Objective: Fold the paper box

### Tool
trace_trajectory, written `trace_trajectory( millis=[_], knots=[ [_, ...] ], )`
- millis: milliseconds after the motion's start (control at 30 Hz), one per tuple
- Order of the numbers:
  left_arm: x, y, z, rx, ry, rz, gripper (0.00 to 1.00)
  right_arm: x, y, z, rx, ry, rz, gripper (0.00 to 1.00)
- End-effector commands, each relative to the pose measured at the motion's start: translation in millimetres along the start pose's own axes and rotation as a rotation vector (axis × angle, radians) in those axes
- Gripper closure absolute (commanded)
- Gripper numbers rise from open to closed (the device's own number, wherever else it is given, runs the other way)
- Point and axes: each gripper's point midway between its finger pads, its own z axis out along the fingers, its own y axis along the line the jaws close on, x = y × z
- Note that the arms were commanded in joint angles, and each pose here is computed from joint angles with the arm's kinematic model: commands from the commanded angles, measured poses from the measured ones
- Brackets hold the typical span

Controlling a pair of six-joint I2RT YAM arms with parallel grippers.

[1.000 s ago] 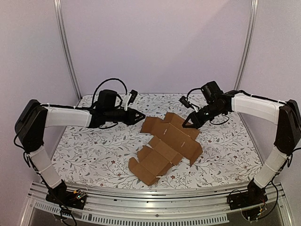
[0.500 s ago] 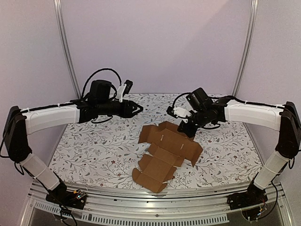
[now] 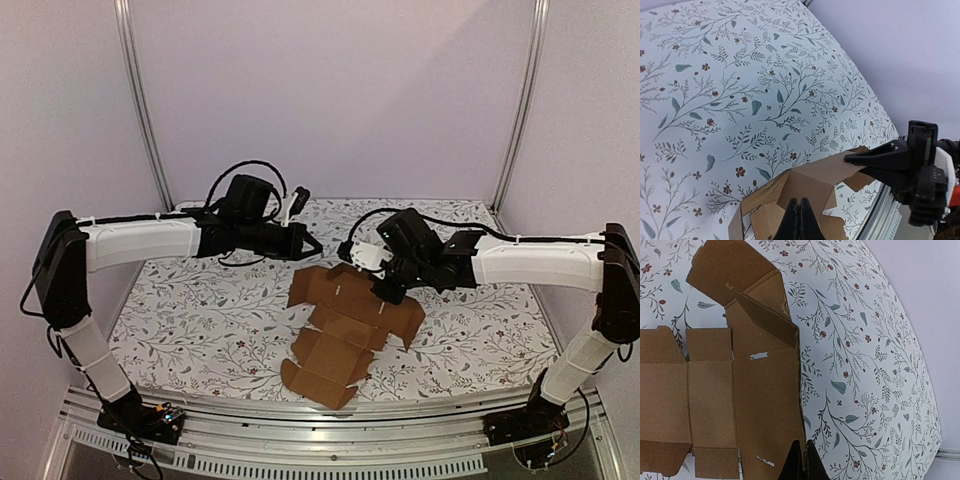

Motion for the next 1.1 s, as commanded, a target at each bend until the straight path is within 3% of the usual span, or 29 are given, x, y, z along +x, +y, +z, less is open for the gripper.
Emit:
trace_trajectory(
  millis=[0, 700, 1067],
  knots=[
    [15.1, 2.2, 19.7, -0.006, 0.077, -0.073, 1.00, -9.4, -11.6, -12.7, 0.083, -0.047, 0.006, 1.00],
    [44.5, -39.4, 50.5, 0.064, 0.241, -0.007, 1.00, -15.9, -12.7, -15.0, 0.115, -0.071, 0.025, 1.00],
    [43.9, -41.1, 56.3, 0.049, 0.236, 0.012, 1.00, -19.3, -7.4, -16.5, 0.105, -0.089, 0.046, 1.00]
  ],
)
